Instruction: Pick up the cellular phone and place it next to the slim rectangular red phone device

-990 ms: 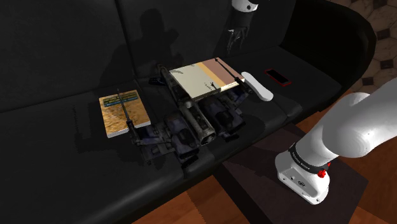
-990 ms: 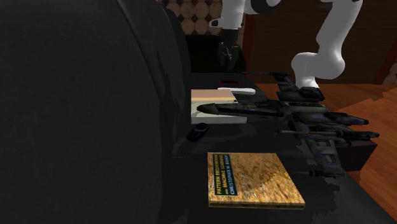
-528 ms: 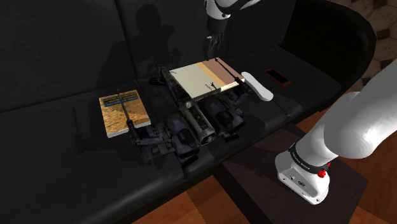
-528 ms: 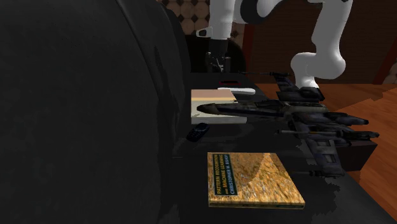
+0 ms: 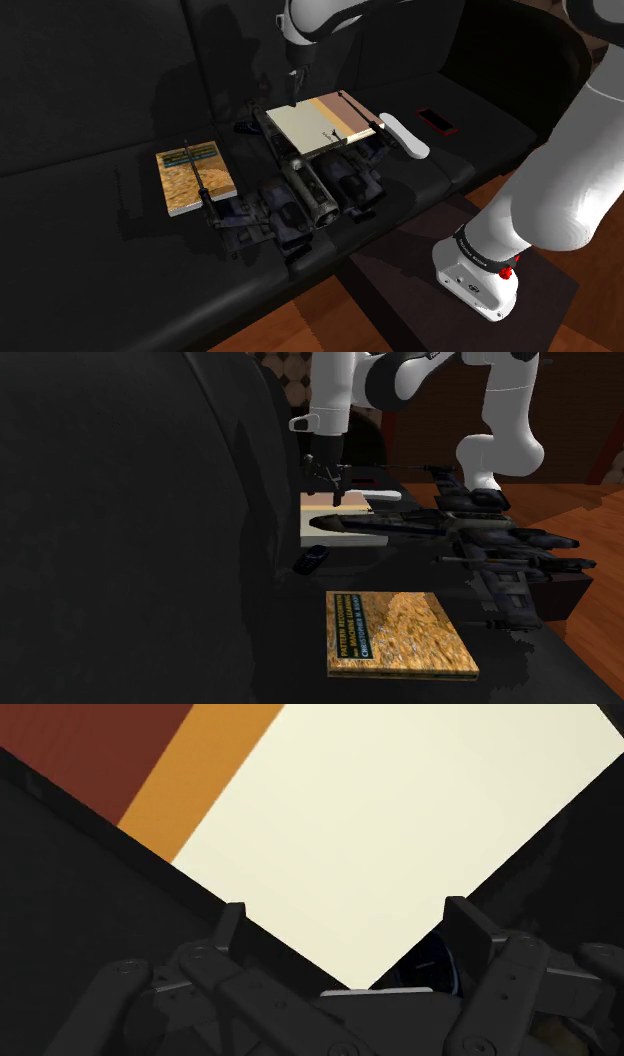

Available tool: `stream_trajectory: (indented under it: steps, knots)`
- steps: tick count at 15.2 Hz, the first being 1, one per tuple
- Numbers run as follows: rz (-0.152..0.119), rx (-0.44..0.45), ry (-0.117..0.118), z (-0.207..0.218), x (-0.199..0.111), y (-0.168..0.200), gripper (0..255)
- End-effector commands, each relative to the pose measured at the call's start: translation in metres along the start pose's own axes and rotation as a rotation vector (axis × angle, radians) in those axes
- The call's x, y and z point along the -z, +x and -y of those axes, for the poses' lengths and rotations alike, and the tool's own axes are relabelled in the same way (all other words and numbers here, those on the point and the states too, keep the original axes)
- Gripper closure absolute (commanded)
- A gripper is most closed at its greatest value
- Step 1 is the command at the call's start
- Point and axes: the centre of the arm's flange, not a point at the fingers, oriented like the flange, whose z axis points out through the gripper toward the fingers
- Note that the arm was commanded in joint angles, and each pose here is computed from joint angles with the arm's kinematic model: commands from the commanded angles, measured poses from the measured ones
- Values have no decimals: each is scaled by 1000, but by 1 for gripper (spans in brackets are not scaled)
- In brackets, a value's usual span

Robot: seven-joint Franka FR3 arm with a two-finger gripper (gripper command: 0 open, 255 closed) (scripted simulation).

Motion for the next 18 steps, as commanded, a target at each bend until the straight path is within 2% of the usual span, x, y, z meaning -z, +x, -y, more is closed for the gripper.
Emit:
stream_trajectory:
  steps: [1, 10, 18]
  knots:
    - [-3, 59, 2, 13, -8, 22, 0]
    - [-16, 316, 9, 80, -49, 108, 0]
    - [-16, 318, 9, 81, -90, 109, 0]
